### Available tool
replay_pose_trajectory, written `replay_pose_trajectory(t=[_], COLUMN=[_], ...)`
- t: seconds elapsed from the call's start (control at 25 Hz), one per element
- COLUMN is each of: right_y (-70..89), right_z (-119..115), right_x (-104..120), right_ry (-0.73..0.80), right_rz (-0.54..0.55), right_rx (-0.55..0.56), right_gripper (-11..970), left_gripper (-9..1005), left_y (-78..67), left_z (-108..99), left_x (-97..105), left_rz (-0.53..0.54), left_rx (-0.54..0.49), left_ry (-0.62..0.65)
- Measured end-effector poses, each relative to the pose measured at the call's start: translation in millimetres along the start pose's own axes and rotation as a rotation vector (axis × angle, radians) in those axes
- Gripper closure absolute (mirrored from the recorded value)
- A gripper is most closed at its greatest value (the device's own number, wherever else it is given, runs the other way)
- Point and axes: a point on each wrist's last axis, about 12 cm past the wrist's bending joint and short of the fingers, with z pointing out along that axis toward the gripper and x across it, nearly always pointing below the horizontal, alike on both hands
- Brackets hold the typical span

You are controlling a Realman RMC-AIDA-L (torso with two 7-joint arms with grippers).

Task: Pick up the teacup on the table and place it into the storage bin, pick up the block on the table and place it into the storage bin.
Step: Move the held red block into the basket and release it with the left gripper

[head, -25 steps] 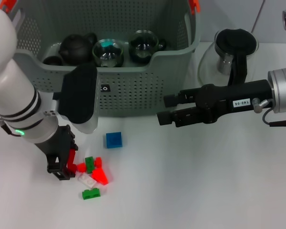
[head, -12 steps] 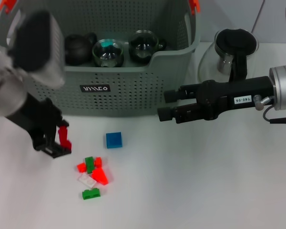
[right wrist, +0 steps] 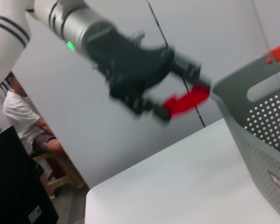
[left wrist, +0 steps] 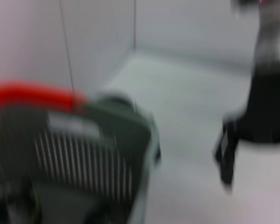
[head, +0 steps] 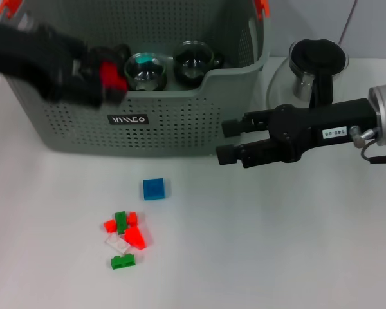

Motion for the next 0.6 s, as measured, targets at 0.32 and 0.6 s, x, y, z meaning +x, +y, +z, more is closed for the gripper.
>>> replay_pose_trajectory(t=[0.32,0.6], right_y=[3.2,7.7], right_z=[-6.4,-11.2], right_x=[2.3,7.1], right_ry=[0.016,0.035], right_rz=[-0.015,-0.007], right_rx=[-0.026,-0.061], right_gripper=[134,134], left_gripper=[341,340], left_y=[53.3,80.1], left_z=[10.2,54.4], left_x=[-5.8,-5.7], left_rz=[-0.217,-0.299], left_rx=[-0.126,-0.223], left_ry=[-0.188,-0.141])
